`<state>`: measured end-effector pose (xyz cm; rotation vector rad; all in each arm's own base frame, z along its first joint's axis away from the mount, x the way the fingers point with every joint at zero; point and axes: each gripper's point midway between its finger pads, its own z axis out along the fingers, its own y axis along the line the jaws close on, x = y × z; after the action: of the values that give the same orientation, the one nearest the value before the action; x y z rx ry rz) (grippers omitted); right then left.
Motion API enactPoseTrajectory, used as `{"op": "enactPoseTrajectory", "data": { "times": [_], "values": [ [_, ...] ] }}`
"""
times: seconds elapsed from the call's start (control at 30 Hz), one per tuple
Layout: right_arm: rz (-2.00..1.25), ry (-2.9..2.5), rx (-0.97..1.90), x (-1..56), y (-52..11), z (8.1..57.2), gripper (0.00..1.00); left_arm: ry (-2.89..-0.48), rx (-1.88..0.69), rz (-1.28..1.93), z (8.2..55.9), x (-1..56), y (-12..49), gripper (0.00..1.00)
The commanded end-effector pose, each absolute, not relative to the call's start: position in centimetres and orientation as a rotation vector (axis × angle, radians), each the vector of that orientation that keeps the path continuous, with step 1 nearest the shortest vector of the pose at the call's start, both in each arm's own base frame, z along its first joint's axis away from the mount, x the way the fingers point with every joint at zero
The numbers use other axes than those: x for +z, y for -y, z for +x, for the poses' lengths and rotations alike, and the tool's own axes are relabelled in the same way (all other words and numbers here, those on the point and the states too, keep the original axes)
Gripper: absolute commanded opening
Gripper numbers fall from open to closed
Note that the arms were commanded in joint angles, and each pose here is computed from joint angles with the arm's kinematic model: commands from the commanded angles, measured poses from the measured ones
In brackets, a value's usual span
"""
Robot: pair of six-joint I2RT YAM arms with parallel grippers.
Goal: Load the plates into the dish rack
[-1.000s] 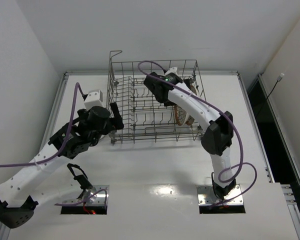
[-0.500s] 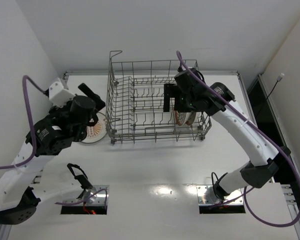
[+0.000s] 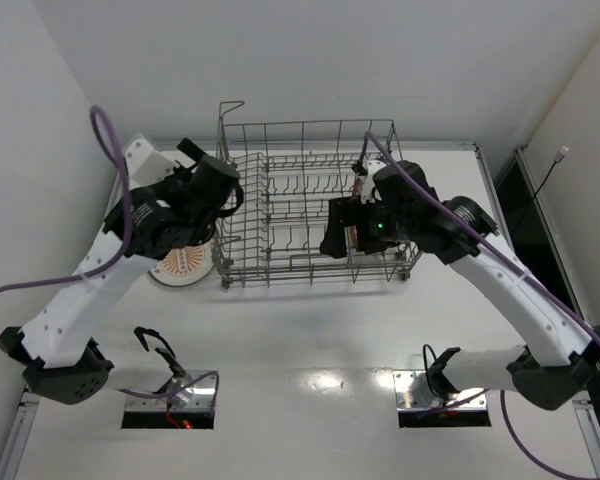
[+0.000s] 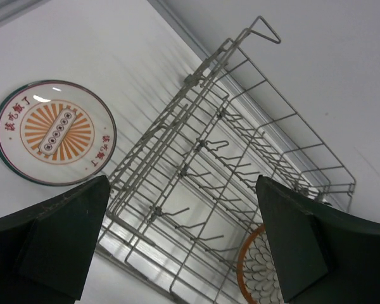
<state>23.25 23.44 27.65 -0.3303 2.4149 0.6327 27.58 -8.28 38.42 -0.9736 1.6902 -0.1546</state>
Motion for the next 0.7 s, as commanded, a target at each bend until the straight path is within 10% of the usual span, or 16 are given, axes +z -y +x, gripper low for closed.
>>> {"op": "enactPoseTrajectory", "data": {
  "times": [0.0, 0.43, 0.67],
  "values": [
    [-0.381, -2.309, 0.742, 30.0, -23.7, 22.4, 0.97, -1.594, -0.083, -0.999, 28.1, 40.3, 6.5, 1.00],
    [-0.354, -2.311, 0.721, 29.0, -21.6, 20.5, 0.99, -1.544, 0.228, -1.020, 32.3, 39.6, 0.0, 1.00],
    [-0.359, -2.324, 0.705, 28.9, -21.7, 21.1, 0.99, -1.751, -0.118, -1.256, 39.6, 28.7, -7.0, 1.00]
  ]
}}
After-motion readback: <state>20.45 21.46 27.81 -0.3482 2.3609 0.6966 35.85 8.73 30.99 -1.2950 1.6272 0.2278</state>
